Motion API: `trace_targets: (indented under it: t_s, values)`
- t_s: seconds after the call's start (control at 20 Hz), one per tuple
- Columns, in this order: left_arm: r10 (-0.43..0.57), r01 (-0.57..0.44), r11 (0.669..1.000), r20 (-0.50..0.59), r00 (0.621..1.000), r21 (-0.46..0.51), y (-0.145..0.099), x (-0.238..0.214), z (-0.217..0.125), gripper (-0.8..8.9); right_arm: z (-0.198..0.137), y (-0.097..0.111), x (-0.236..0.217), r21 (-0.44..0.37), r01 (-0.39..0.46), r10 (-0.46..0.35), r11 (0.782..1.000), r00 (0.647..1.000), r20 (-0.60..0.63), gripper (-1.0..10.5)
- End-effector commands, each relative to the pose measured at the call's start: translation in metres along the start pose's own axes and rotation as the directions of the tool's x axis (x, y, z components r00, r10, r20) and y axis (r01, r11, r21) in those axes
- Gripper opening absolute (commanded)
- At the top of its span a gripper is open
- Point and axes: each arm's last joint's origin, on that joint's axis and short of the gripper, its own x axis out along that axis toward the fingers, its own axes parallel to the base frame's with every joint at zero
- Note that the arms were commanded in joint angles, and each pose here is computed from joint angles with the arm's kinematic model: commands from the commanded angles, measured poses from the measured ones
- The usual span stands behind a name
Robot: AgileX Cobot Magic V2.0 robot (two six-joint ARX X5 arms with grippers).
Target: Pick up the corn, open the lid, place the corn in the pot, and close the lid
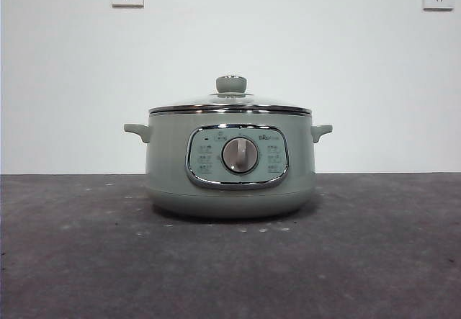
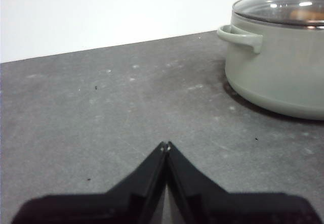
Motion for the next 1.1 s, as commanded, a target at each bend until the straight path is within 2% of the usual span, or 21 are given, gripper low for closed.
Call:
trace_targets:
  t_s: [0.05,0.8,0.85,0.95,1.0,1.1]
  values:
    - [-0.004,0.004,1.0,-0.002,1.0,-0.024,-0.0001,0.0009,-0.0029,-0.04,-0.0034,-0.0006,0.0024,0.007,0.01,-0.01,1.0,0.999,-0.034,0.0]
    - [-0.01,0.008,0.999,-0.044,0.999,-0.032,0.0001,0.0035,-0.0057,-0.04,-0.0035,-0.0006,0.0023,0.007,0.011,-0.011,1.0,0.999,-0.034,0.0]
    - [-0.01,0.009,0.999,-0.047,0.999,-0.033,0.0001,0.0037,-0.0059,-0.04,-0.0036,-0.0015,0.0018,-0.043,0.032,-0.033,0.999,0.999,-0.026,0.0]
    - [-0.011,0.009,0.999,-0.055,0.998,-0.035,0.0002,0.0041,-0.0065,-0.04,-0.0007,-0.0055,0.0002,-0.067,0.142,-0.139,0.988,0.989,0.046,0.0]
    - [-0.011,0.009,0.999,-0.058,0.998,-0.035,0.0002,0.0043,-0.0067,-0.04,0.0023,-0.0068,-0.0005,-0.071,0.171,-0.162,0.983,0.98,0.119,0.0]
    - [-0.011,0.009,0.999,-0.058,0.998,-0.035,0.0002,0.0043,-0.0067,-0.04,0.0051,-0.0089,0.0023,-0.067,0.168,-0.137,0.983,0.934,0.331,0.0]
